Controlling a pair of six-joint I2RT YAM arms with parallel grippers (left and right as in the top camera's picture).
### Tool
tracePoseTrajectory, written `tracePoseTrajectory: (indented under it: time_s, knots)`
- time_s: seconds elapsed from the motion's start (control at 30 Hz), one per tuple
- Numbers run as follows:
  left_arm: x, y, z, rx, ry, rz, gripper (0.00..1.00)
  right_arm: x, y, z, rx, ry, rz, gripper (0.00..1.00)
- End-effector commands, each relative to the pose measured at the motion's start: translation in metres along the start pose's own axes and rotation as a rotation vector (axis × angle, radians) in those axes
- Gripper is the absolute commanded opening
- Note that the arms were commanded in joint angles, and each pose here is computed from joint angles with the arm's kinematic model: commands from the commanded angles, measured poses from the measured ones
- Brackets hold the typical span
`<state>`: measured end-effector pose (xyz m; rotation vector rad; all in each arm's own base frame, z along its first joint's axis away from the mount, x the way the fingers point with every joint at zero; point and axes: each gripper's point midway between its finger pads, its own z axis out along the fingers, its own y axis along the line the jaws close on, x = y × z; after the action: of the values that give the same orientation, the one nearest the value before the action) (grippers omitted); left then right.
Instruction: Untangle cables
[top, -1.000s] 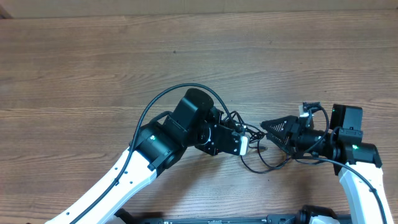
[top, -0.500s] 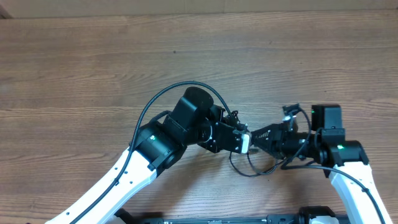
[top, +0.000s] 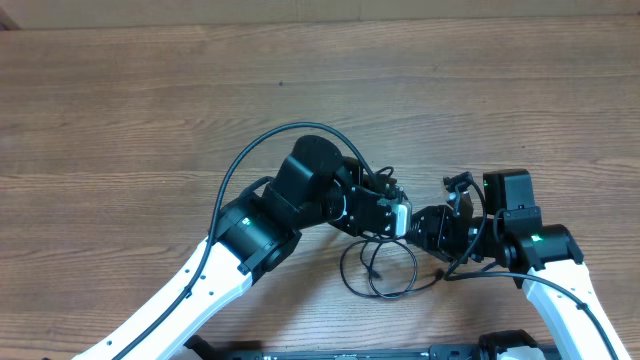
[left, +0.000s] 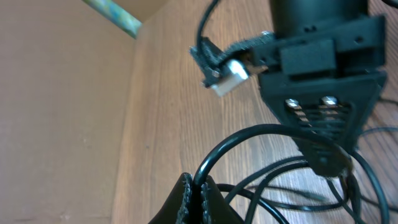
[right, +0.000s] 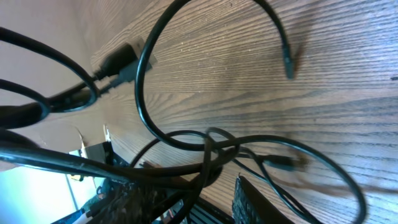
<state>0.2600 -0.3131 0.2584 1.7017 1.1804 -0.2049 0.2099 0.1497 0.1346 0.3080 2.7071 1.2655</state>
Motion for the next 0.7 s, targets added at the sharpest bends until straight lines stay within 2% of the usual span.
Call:
tracePoseTrajectory:
  time_s: [0.0, 0.67]
  knots:
    - [-0.020, 0.013, -0.010, -0.042, -0.061, -0.024, 0.04, -0.002, 0.000, -0.002, 0.024, -0.019, -0.023, 0.39]
    - [-0.011, 0.029, -0.006, -0.122, -0.019, -0.163, 0.04, 0.008, 0.016, -0.002, -0.067, 0.041, -0.008, 0.38]
